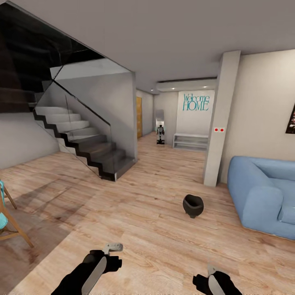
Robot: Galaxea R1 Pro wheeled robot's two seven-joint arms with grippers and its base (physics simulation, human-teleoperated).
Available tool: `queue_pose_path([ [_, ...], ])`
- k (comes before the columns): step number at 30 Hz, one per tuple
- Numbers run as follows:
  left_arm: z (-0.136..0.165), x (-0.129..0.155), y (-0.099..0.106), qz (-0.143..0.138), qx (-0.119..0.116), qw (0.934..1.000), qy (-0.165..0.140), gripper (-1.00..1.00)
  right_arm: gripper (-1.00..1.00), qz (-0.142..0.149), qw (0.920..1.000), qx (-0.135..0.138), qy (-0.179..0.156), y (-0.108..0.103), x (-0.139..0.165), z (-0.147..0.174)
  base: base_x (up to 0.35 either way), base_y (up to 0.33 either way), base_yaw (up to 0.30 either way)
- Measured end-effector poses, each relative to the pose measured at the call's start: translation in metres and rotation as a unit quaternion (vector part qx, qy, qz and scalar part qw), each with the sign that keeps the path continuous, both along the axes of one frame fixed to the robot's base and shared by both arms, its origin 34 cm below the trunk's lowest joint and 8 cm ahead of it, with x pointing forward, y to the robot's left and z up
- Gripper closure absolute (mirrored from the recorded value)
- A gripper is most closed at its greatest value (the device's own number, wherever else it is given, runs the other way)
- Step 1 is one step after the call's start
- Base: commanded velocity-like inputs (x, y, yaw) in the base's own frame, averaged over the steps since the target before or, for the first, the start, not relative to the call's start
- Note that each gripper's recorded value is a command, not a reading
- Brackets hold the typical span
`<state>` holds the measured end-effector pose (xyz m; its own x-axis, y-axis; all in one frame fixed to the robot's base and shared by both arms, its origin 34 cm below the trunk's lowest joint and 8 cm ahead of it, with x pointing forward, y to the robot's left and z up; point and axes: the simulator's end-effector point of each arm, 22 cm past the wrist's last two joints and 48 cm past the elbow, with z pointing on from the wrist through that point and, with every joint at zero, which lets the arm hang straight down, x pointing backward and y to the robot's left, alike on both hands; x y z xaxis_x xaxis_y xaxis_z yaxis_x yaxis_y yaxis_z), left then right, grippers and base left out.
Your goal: Place each of the two pumpkins and all three candles from the living room inside a cabinet in the living room (use any cabinet), then make sure every cabinet is closed, and position the cauldron so it is next to a table in the living room.
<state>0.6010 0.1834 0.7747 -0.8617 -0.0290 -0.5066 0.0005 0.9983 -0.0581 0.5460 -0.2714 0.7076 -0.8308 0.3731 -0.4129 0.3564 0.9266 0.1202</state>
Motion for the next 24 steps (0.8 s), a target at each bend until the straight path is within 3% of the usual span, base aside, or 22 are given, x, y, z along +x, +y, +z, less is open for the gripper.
queue_pose_path([
  [6, 0.006, 0.013, -0.001, 0.011, -0.014, 0.9994, -0.029, -1.0, -1.0, -0.01, 0.9998, -0.005, -0.017, 0.0, 0.005, -0.004, 0.0, 0.0, 0.0],
  [10, 0.009, 0.02, -0.001, 0.016, -0.018, 0.9987, -0.045, -1.0, -1.0, -0.013, 0.9998, -0.009, -0.01, -0.003, -0.002, -0.012, 0.0, 0.0, 0.0],
  [24, -0.015, 0.021, -0.002, 0.017, -0.022, 0.9988, -0.039, -1.0, -1.0, -0.017, 0.9997, -0.01, -0.011, -0.002, -0.002, -0.037, 0.0, 0.0, 0.018],
])
